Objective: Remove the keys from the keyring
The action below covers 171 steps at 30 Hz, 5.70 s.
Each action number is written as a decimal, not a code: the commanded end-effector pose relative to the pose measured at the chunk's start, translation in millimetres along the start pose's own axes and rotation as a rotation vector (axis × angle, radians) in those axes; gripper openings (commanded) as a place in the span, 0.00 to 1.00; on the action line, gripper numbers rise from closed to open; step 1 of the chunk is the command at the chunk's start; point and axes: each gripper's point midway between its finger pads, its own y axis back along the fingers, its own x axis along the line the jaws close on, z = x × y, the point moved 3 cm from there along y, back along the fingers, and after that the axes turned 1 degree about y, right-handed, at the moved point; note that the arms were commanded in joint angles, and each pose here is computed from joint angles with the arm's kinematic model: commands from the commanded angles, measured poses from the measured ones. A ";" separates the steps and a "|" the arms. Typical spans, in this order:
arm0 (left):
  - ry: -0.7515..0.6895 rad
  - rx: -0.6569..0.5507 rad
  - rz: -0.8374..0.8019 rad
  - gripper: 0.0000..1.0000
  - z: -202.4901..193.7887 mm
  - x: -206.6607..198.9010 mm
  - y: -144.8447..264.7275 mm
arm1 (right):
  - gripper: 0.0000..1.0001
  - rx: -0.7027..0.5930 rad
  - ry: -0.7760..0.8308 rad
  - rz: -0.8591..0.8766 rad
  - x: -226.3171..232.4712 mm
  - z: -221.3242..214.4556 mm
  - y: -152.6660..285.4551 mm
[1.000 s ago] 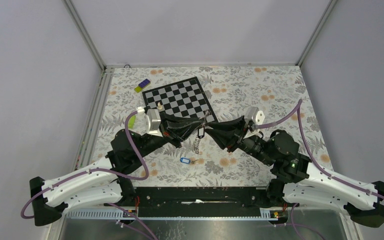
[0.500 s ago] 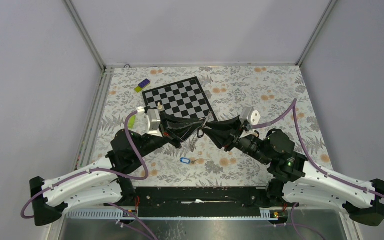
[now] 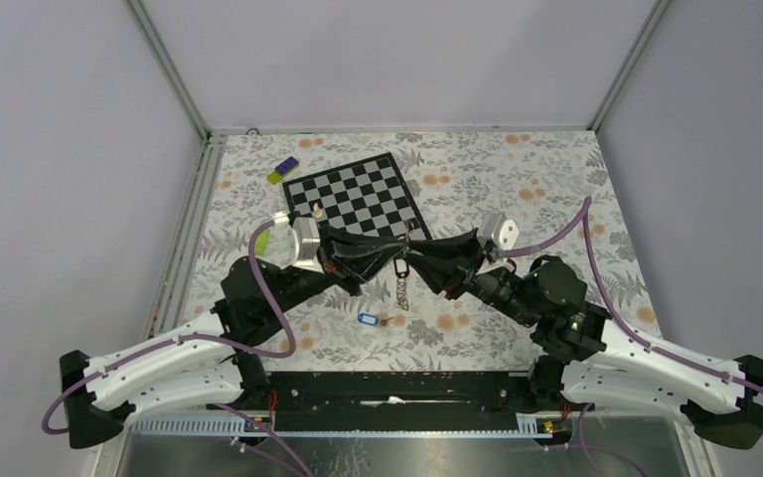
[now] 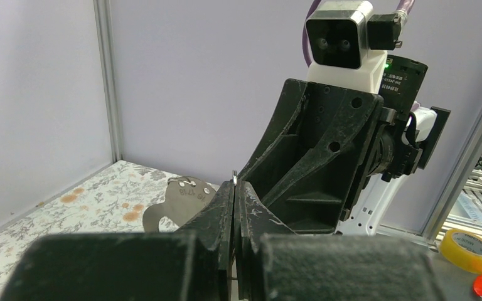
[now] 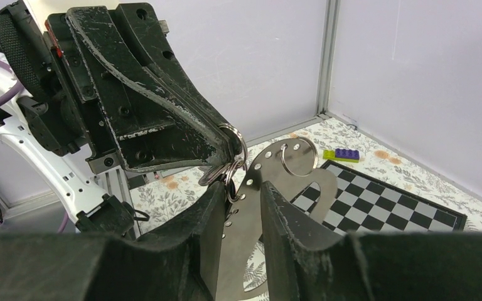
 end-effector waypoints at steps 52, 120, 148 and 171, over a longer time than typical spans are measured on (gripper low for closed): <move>0.017 -0.044 -0.087 0.00 26.0 -15.7 -8.1 | 0.00 -0.206 0.167 0.033 -0.9 51.2 21.5; 0.103 -0.002 -0.130 0.00 26.2 -25.9 -9.7 | 0.16 -0.293 0.461 0.175 10.9 41.1 62.0; 0.085 0.015 -0.126 0.00 26.0 -24.6 -12.8 | 0.30 -0.144 0.338 0.195 15.1 32.4 38.3; 0.086 0.026 -0.148 0.00 21.3 -26.9 -13.3 | 0.38 -0.125 0.344 0.124 4.5 27.5 34.3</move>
